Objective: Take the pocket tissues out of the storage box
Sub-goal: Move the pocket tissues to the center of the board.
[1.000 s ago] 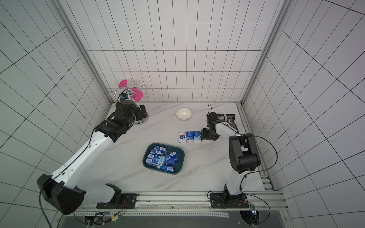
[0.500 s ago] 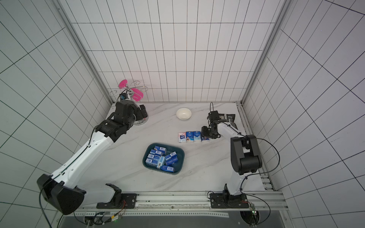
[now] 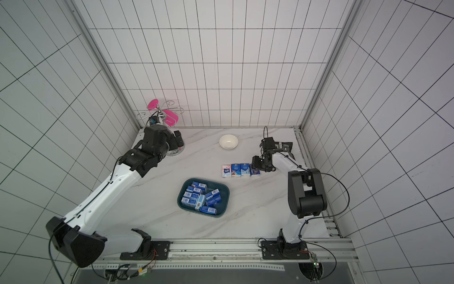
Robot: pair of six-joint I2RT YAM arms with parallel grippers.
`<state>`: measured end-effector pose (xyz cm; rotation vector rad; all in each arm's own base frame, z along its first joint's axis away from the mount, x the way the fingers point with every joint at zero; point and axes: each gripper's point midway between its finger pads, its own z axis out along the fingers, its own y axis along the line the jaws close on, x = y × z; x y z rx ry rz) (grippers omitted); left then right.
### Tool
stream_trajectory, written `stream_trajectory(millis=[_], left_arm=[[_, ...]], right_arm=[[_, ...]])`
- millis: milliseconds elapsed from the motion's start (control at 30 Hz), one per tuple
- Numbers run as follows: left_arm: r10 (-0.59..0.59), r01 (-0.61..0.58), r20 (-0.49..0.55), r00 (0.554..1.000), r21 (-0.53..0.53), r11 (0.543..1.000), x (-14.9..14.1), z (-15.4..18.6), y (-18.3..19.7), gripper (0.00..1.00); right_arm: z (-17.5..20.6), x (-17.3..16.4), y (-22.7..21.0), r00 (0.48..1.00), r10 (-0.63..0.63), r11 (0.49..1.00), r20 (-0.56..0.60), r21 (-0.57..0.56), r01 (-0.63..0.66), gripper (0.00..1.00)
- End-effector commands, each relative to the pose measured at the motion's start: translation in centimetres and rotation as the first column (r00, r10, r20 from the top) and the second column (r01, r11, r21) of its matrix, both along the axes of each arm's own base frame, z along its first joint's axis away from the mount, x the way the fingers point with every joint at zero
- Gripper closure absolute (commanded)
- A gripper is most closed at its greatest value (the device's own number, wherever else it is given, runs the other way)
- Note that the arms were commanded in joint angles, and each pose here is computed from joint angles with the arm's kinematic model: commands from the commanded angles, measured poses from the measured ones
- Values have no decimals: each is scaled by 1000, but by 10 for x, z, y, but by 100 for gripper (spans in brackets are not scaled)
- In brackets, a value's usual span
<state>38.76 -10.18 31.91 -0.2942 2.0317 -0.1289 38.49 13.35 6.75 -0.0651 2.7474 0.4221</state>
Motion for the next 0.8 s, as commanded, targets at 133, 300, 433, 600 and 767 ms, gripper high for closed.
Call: stream_trajectory(millis=[133,300,433,600,767], left_arm=[[-4,4,36,999,5,1000,0,15,0,2],[-1,1,39,999,4,1000,-2,16,1,2],[3,-4,39,999,13,1000,-2,16,3,2],[2,-3,39,999,13,1000,-4,16,4,2],[6,-7,44,999,12,1000,-6,17,5,2]], right_arm=[[-15,2,-1,1000,-14,1000,-28,21,14,41],[-18,3,0,999,-10,999,-32,32,11,41],[-20,3,1,999,-9,999,-39,39,11,40],[-24,3,3,999,-5,999,-50,49,7,40],[-25,3,4,999,-4,998,-50,58,7,40]])
